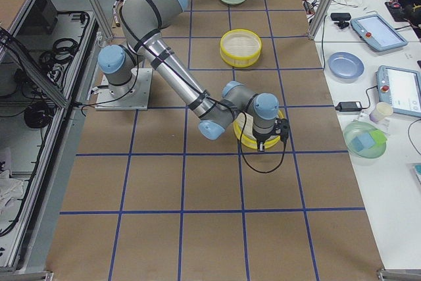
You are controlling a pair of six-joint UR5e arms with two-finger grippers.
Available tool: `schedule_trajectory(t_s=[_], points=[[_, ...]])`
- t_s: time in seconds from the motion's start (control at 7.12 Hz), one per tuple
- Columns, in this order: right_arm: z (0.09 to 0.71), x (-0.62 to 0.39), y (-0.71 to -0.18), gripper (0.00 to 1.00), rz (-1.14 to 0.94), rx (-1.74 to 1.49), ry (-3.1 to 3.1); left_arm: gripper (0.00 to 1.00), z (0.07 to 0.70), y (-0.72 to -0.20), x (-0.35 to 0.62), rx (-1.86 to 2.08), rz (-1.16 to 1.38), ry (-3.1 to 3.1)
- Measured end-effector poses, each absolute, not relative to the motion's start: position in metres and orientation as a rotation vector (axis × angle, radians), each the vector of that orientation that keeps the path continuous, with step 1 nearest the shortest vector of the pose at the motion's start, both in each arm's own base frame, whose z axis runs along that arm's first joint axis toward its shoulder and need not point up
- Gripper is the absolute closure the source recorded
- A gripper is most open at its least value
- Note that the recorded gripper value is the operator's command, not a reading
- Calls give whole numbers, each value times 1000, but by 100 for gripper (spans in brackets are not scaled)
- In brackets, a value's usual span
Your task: Stack buns with steamer
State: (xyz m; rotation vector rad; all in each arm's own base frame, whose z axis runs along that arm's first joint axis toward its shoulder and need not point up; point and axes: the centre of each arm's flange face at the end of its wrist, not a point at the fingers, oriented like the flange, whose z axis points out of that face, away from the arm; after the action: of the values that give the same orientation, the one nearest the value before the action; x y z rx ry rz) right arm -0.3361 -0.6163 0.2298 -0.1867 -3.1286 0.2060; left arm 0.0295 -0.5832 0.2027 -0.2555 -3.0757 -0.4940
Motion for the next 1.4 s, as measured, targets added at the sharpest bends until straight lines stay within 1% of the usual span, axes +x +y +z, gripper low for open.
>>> schedule_trajectory(t_s=[0.28, 0.56, 0.98, 1.4], points=[[259, -336, -613, 100, 234, -187, -3102, 100, 237, -590, 24, -188, -458, -3083], [290, -330, -605, 100, 212, -214, -3110, 100, 279, -586, -5, -58, -385, -3020], [311, -307, -601, 100, 174, -316, -3132, 100, 323, -587, -117, 97, -225, -2888], [327, -251, -617, 100, 183, -428, -3123, 100, 327, -590, -205, 210, -124, -2649]])
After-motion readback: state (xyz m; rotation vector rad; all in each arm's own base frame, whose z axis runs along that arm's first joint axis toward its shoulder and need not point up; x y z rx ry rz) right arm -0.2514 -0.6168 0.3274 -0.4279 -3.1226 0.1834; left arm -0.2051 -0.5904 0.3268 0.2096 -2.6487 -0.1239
